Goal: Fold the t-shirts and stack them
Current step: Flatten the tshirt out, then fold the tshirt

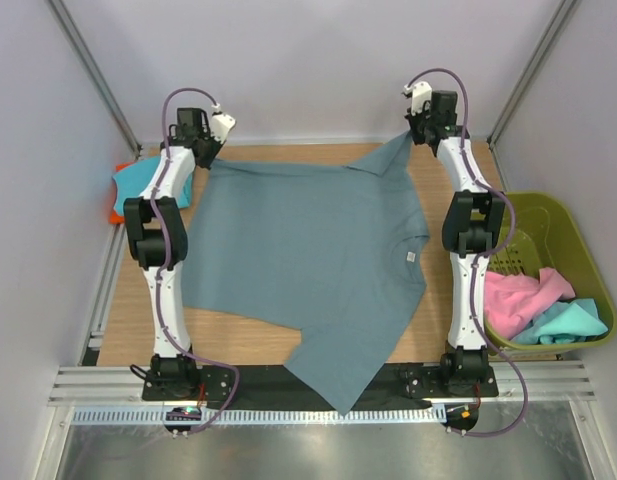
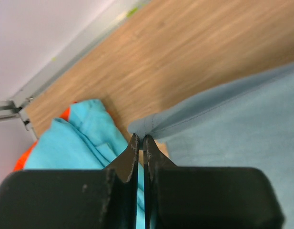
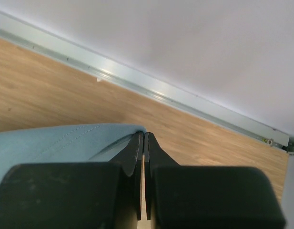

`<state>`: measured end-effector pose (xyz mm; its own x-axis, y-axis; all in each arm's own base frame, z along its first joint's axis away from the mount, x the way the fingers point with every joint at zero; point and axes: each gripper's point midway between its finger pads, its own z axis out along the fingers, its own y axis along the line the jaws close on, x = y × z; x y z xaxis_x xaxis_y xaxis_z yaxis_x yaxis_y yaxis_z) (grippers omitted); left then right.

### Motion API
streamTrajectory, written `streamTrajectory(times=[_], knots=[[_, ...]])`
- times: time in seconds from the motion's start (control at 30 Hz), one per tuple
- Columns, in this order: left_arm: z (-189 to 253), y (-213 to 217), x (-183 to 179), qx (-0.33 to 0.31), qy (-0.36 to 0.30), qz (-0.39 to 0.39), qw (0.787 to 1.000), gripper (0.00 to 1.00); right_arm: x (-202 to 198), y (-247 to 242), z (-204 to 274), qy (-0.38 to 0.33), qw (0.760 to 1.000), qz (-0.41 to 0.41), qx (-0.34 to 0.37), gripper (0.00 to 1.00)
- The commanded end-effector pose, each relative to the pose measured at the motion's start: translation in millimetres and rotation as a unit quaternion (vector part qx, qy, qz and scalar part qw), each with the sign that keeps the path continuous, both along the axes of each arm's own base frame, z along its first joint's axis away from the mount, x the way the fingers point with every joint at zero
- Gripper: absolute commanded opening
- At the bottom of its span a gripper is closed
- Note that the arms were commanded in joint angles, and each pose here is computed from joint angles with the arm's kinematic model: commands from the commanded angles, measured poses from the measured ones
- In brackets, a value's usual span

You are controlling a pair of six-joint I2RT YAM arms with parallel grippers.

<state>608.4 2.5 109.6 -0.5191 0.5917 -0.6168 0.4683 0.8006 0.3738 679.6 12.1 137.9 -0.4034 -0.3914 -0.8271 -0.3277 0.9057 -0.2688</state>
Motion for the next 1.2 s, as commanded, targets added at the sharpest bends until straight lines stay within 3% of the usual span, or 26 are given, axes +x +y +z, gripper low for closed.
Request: streamTrajectory(times=[0.0, 0.1, 0.33, 0.5, 0.67, 1.17], knots=[[17, 16, 26, 0.014, -0.052, 0.042, 0.998, 0.00, 28, 11, 46, -0.090, 0.995, -0.027, 0.016, 0.01], [19, 42, 31, 0.020, -0.060, 0.080, 0.995, 0.00, 40, 30, 65, -0.128, 0.991, -0.015, 0.022, 0.01], [26, 49, 23, 0.026, -0.062, 0.107, 0.992, 0.00, 49, 77, 74, -0.168, 0.985, 0.018, 0.026, 0.01], [35, 54, 21, 0.030, -0.073, 0.114, 0.990, 0.00, 56, 82, 82, -0.194, 0.981, 0.004, 0.033, 0.01], [46, 53, 25, 0.031, -0.081, 0.111, 0.990, 0.00, 47, 70, 95, -0.183, 0.982, -0.008, 0.036, 0.01], [75, 65, -14, 0.038, -0.060, 0.103, 0.992, 0.00, -31, 38, 126, -0.103, 0.994, 0.007, 0.033, 0.01]])
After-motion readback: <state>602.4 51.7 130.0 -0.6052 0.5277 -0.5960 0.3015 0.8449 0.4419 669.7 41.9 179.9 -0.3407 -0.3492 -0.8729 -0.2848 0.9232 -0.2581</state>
